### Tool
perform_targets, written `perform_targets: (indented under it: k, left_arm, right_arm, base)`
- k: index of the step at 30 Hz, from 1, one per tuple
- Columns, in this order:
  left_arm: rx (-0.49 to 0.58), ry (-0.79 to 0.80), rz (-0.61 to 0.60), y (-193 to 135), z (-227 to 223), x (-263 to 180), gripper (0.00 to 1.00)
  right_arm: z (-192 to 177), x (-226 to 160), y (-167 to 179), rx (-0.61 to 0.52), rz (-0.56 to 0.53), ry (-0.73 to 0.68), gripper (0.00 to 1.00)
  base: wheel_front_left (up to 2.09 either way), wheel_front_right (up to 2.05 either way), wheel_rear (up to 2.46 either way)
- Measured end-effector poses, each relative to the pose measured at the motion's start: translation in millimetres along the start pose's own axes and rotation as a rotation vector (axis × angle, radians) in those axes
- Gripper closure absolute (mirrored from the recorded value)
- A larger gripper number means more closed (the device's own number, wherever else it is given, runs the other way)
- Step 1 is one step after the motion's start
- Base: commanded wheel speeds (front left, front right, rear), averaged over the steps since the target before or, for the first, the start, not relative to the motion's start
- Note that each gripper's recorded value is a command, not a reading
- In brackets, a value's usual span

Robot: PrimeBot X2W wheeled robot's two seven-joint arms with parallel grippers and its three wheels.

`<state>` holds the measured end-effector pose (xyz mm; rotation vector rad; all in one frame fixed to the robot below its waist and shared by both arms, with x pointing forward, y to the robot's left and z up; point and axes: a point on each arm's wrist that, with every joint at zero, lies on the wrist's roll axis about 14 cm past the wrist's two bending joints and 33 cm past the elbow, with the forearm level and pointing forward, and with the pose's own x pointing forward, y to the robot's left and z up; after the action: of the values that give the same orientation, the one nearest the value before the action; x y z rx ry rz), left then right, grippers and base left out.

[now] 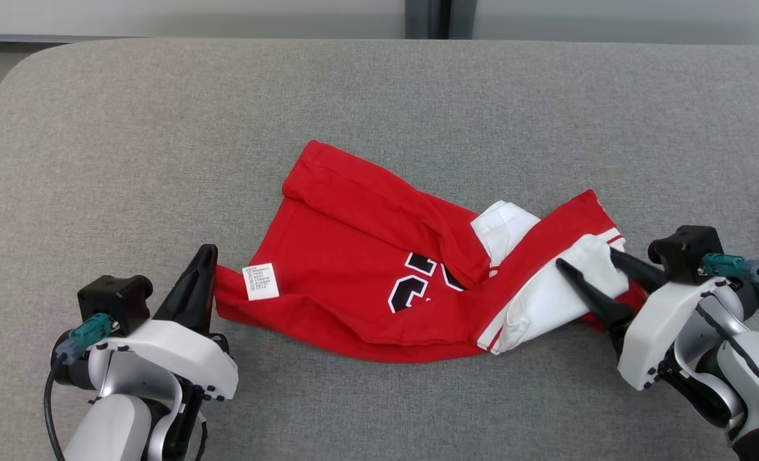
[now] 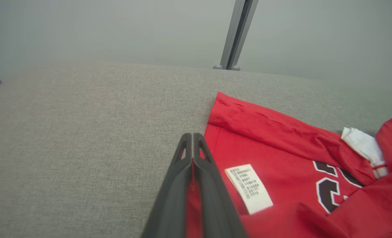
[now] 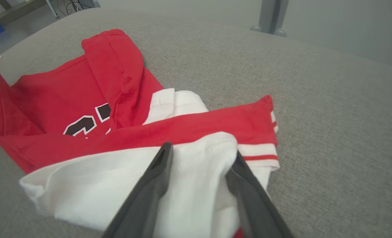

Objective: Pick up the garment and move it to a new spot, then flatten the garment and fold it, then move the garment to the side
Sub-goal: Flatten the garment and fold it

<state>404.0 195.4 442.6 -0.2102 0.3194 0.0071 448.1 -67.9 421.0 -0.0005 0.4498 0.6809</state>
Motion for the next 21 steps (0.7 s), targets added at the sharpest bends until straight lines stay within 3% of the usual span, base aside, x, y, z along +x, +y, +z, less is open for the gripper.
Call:
perform_targets:
  k: [2, 5, 11, 21]
  left_arm:
    - [0.001, -0.015, 0.002, 0.7, 3.3, 0.8, 1.00]
    - [0.005, -0.037, 0.005, 2.6, 7.9, 0.8, 1.00]
    - [0.028, -0.155, 0.000, 1.0, 41.2, 2.7, 1.00]
    - [0.068, -0.445, -0.101, -36.0, 137.5, -5.6, 1.00]
  right_arm:
    - [0.3, -0.4, 2.5, 0.010, 0.011, -0.001, 1.00]
    - [12.0, -3.3, -3.3, 0.013, -0.002, -0.060, 1.00]
    - [73.1, -24.2, -22.0, 0.018, -0.082, -0.342, 1.00]
    - [187.8, -108.1, -37.2, -0.114, -0.223, -0.789, 1.00]
  base:
    - [0.00, 0.00, 0.00]
    - [0.00, 0.00, 0.00]
    - [0.00, 0.00, 0.00]
    - [0.00, 0.00, 0.00]
